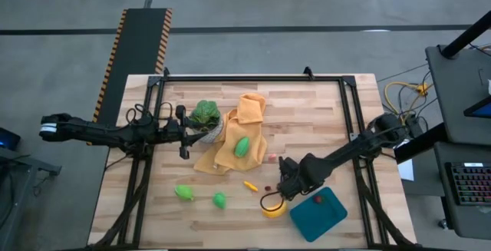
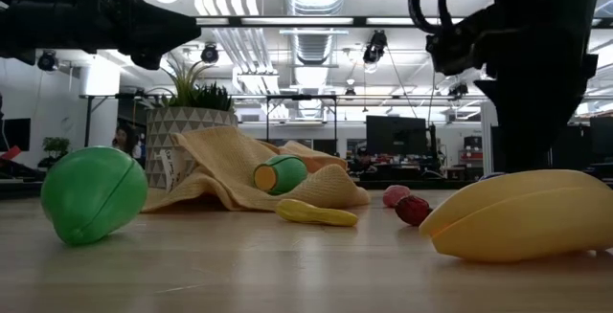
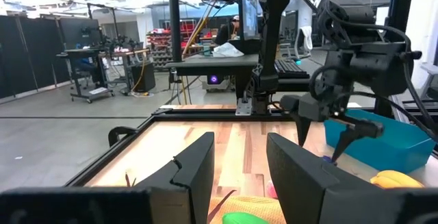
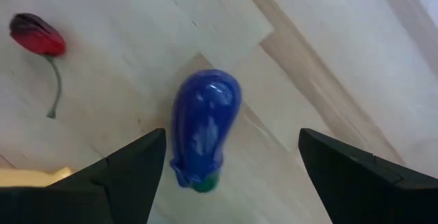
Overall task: Pick and placing Produce into tupperware
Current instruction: Put the eggplant into the blue bin
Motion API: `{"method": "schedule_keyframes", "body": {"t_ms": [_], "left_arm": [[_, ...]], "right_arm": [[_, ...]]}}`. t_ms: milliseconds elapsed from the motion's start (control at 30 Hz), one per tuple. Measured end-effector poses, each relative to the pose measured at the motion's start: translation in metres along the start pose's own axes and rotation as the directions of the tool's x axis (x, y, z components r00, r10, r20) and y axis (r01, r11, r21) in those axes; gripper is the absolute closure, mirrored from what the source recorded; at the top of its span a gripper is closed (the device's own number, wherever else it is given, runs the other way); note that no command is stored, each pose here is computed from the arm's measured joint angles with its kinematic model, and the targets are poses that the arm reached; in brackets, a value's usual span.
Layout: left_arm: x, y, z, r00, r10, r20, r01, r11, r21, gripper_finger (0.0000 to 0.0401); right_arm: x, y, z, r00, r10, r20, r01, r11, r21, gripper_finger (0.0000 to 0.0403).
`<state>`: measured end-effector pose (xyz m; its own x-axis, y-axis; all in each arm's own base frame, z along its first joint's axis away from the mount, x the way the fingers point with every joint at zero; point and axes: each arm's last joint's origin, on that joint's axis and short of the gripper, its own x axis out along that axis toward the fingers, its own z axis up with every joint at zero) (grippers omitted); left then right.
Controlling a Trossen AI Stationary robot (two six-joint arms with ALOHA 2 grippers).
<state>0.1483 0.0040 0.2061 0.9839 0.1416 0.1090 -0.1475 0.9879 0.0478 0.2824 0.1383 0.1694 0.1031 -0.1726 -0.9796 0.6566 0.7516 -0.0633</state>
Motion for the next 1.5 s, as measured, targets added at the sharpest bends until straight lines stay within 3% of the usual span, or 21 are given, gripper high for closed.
{"method": "schedule_keyframes", "body": {"t_ms": [600, 1000, 1500], "left_arm": [[0.0, 0.0, 0.0, 1.0, 0.0, 0.0, 0.0, 1.0, 0.0, 0.028], [0.0, 0.0, 0.0, 1.0, 0.0, 0.0, 0.0, 1.0, 0.0, 0.028], [0.0, 0.0, 0.0, 1.0, 0.0, 0.0, 0.0, 1.0, 0.0, 0.028]], "right_arm": [[0.026, 0.01, 0.004, 1.0, -0.01, -0.004, 0.01, 0.998, -0.066, 0.0077], [0.027, 0.01, 0.004, 1.0, -0.015, -0.007, 0.015, 0.998, -0.069, 0.0081], [0.028, 0.008, 0.003, 1.0, -0.021, -0.012, 0.02, 0.996, -0.084, 0.0206]]}}
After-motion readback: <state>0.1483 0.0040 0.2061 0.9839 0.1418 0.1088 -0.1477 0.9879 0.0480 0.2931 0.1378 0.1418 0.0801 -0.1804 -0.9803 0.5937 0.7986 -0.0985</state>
